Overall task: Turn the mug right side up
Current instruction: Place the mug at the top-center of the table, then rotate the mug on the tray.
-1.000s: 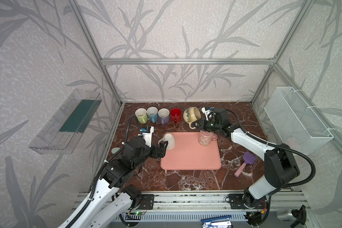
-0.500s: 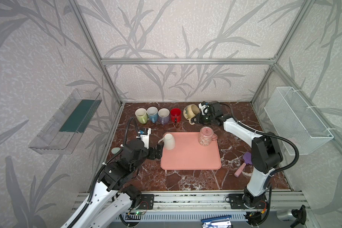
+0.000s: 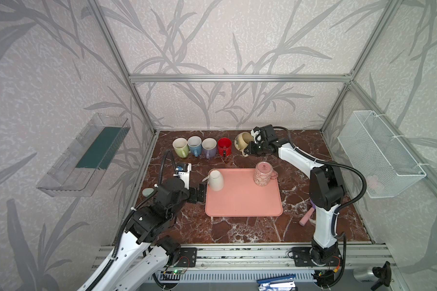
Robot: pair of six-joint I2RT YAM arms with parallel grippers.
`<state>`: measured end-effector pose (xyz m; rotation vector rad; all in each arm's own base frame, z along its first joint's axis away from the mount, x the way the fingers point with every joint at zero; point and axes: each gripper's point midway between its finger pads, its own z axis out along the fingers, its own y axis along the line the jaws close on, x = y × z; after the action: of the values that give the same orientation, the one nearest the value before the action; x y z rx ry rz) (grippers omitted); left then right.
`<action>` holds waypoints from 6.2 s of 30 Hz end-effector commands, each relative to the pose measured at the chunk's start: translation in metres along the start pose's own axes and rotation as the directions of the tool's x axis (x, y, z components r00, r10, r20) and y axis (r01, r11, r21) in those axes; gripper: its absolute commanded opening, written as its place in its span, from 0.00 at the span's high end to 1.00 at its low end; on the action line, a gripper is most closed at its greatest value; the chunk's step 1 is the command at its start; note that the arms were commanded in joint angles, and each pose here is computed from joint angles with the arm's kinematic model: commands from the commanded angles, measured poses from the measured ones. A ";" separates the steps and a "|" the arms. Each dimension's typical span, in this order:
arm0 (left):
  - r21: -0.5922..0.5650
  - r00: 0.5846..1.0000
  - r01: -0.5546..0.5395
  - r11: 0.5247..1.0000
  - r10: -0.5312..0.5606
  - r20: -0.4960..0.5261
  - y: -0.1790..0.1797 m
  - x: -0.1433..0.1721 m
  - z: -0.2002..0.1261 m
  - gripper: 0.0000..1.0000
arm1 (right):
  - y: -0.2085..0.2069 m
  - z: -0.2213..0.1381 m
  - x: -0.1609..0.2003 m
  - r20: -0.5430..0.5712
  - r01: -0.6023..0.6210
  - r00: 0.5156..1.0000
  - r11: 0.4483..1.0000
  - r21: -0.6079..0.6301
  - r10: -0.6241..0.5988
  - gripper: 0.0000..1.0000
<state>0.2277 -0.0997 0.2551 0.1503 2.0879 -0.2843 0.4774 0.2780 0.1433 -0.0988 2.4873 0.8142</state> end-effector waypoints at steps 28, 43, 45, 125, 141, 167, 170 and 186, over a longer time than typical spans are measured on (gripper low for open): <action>-0.066 0.998 -0.043 0.997 0.040 -0.040 0.013 0.011 0.004 0.01 | -0.013 0.016 -0.027 -0.044 0.268 0.962 0.909 0.320 -0.268 1.00; -0.060 0.999 -0.039 0.997 0.036 -0.038 0.013 0.011 0.002 0.01 | -0.013 0.041 -0.029 -0.079 0.291 0.956 0.893 0.342 -0.282 1.00; -0.059 0.998 -0.040 0.997 0.038 -0.041 0.013 0.012 0.003 0.01 | -0.012 0.045 -0.029 -0.087 0.299 0.954 0.890 0.344 -0.287 1.00; -0.119 0.942 0.001 0.993 -0.041 -0.334 0.026 0.010 0.055 0.18 | 0.047 -0.156 0.107 0.343 0.372 0.874 0.928 -0.014 -0.345 0.30; -0.003 0.917 -0.146 0.989 0.134 -0.375 0.014 0.005 0.115 0.06 | 0.032 -0.173 0.158 0.451 0.376 0.847 0.916 -0.136 -0.281 0.30; 0.168 0.885 -0.024 0.985 0.099 -0.456 -0.027 0.048 0.188 0.09 | 0.033 -0.175 0.159 0.467 0.352 0.851 0.921 -0.168 -0.240 0.30; 0.178 0.879 -0.007 0.984 0.091 -0.468 -0.033 0.057 0.189 0.09 | 0.031 -0.174 0.159 0.464 0.347 0.853 0.924 -0.163 -0.238 0.30; 0.171 0.879 0.025 0.985 0.060 -0.472 -0.051 0.082 0.168 0.09 | 0.033 -0.173 0.160 0.458 0.341 0.859 0.923 -0.178 -0.229 0.30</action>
<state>0.3187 -0.1926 0.1012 0.4000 2.5761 -0.4427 0.2542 0.2187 0.1956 -0.3350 1.9099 0.8914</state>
